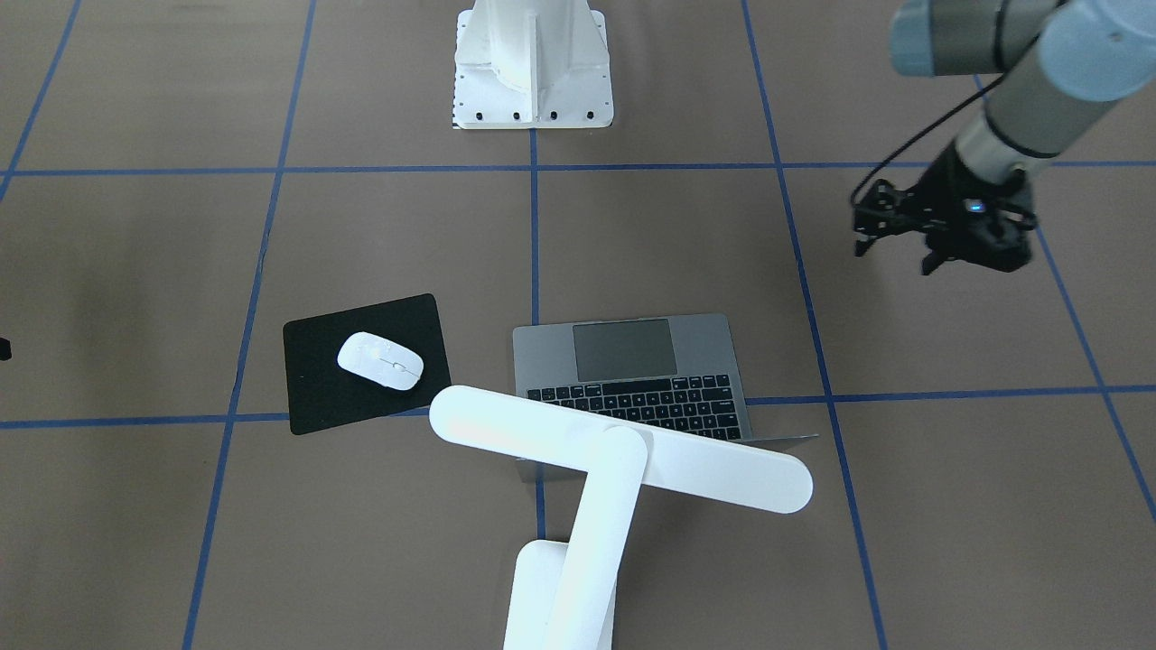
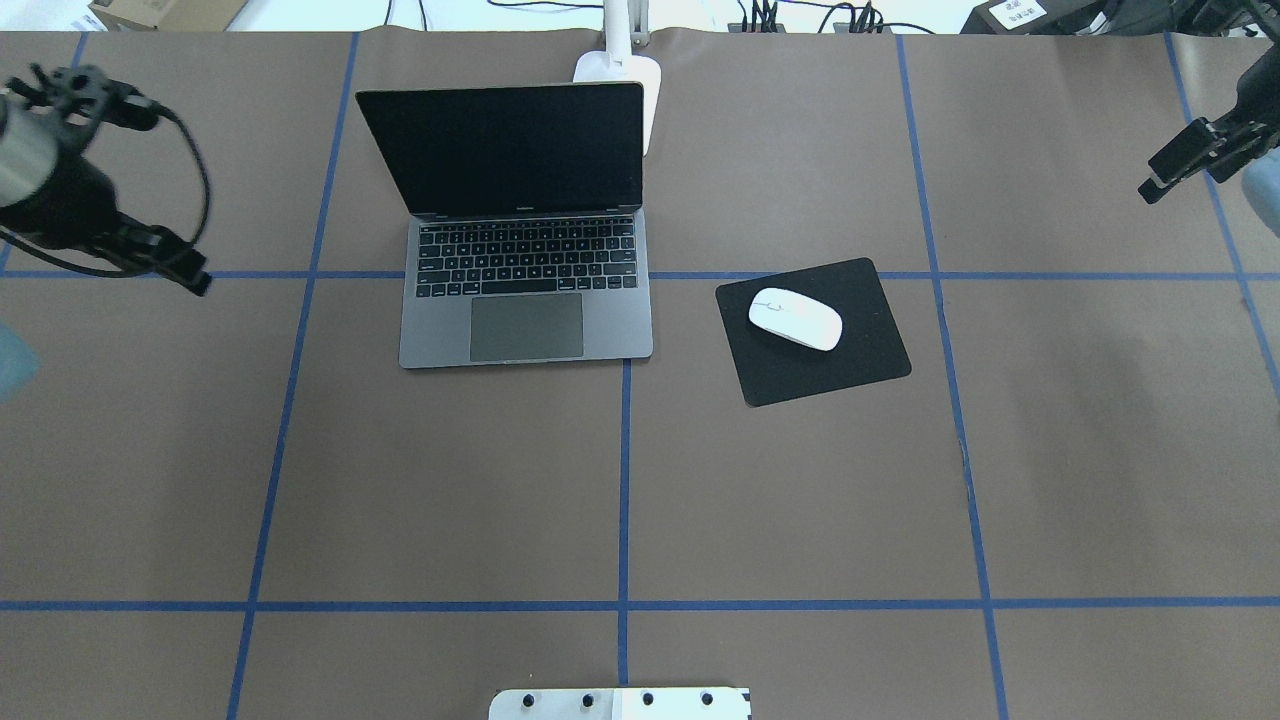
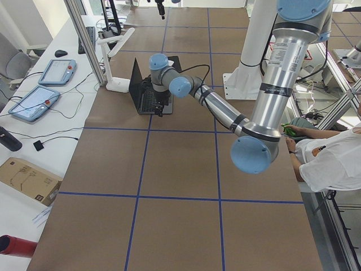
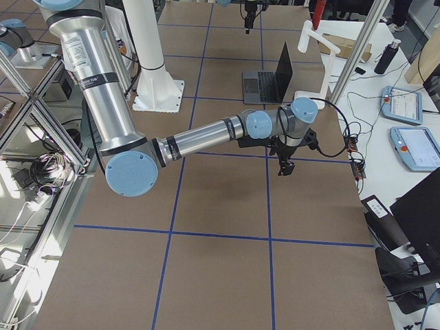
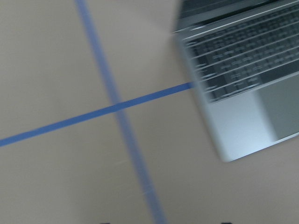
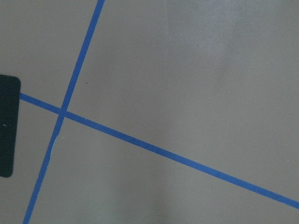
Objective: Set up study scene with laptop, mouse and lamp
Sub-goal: 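Release the mouse and withdraw the left gripper away from the table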
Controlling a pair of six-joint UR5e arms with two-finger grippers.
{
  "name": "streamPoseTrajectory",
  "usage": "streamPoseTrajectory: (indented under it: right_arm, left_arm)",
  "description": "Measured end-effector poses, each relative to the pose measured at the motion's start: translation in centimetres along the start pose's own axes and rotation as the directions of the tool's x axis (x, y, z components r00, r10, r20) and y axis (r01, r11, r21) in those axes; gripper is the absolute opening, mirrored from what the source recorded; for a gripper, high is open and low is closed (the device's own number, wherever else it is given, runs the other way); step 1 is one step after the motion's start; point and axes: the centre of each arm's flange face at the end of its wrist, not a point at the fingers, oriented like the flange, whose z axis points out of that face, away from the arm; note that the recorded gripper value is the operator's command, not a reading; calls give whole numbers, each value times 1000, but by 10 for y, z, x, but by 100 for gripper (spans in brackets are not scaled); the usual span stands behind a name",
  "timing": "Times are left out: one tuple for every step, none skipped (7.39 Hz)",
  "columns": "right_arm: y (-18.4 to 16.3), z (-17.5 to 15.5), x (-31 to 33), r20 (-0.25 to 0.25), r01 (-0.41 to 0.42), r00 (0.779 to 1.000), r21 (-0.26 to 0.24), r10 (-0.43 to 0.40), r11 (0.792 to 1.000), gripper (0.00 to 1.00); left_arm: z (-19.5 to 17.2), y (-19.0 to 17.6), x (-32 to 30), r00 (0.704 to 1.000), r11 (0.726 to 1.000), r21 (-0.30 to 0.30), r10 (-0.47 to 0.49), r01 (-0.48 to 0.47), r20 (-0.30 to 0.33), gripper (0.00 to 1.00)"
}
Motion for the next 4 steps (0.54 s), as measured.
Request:
streamPoseTrajectory:
  right_arm:
    - [1, -4, -2, -14, -17, 1000, 9, 17, 1000, 99]
    - [3, -4, -2, -21, -27, 999, 11, 27, 1000, 99]
    - [7, -4, 0, -24, -35, 999, 10, 35, 999, 99]
    - [12, -4, 3, -26, -40, 999, 10, 41, 999, 99]
  left_arm:
    - [-13, 31, -71, 1000, 1000, -12, 11, -11, 0, 99]
    - [-17, 62, -127, 1000, 1000, -25, -17, 17, -6, 99]
    - [-19, 87, -168, 998, 997, -31, -66, 66, -3, 99]
    - [-24, 103, -199, 993, 993, -25, -119, 119, 8, 99]
